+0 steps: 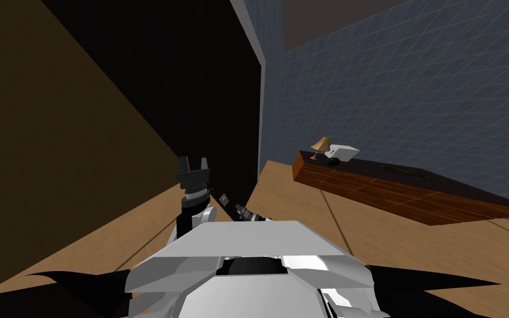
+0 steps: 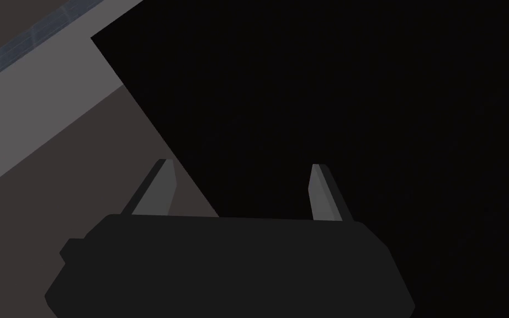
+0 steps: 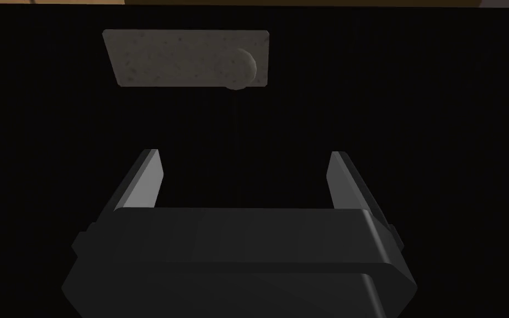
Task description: Push the door open
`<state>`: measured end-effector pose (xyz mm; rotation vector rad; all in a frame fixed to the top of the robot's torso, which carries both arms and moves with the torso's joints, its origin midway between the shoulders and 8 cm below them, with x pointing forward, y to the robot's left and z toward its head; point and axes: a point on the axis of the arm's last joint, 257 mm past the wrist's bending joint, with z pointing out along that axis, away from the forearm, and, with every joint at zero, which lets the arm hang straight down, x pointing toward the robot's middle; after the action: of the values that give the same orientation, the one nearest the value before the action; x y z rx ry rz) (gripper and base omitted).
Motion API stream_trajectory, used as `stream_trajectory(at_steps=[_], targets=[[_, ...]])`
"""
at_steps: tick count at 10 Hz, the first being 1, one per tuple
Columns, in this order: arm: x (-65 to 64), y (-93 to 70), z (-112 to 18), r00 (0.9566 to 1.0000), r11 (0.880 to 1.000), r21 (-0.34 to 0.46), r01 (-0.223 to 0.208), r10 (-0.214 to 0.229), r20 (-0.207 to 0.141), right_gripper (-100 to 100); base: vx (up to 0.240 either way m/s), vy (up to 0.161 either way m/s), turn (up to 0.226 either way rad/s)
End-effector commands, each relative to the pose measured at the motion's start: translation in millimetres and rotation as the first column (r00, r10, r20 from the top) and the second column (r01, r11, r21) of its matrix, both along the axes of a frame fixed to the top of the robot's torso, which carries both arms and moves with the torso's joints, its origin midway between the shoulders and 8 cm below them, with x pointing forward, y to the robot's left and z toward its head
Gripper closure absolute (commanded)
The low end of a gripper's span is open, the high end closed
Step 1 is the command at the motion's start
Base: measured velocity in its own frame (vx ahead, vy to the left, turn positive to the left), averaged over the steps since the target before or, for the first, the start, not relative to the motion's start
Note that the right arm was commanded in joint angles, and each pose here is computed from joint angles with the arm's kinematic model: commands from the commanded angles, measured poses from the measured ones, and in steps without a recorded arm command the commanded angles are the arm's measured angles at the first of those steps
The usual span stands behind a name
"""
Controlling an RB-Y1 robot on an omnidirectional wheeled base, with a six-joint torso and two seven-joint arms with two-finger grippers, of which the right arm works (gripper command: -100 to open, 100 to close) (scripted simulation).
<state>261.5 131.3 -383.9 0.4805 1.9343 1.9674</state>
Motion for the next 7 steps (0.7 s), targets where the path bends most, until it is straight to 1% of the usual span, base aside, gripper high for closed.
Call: stream_trajectory(at_steps=[1, 4, 7], targets=[[0.8, -1.1, -1.0, 1.0, 1.0, 0.0, 0.005, -0.005, -0.001, -100, 0.054, 0.083, 0.04], [2.2, -3.0, -2.8, 0.9999, 1.0, 0.001, 0.013, -0.013, -0.004, -100, 0.077, 0.144, 0.022], [4.3, -6.2, -5.8, 0.9996, 1.0, 0.002, 0.026, -0.026, -0.008, -100, 0.111, 0.187, 0.051]])
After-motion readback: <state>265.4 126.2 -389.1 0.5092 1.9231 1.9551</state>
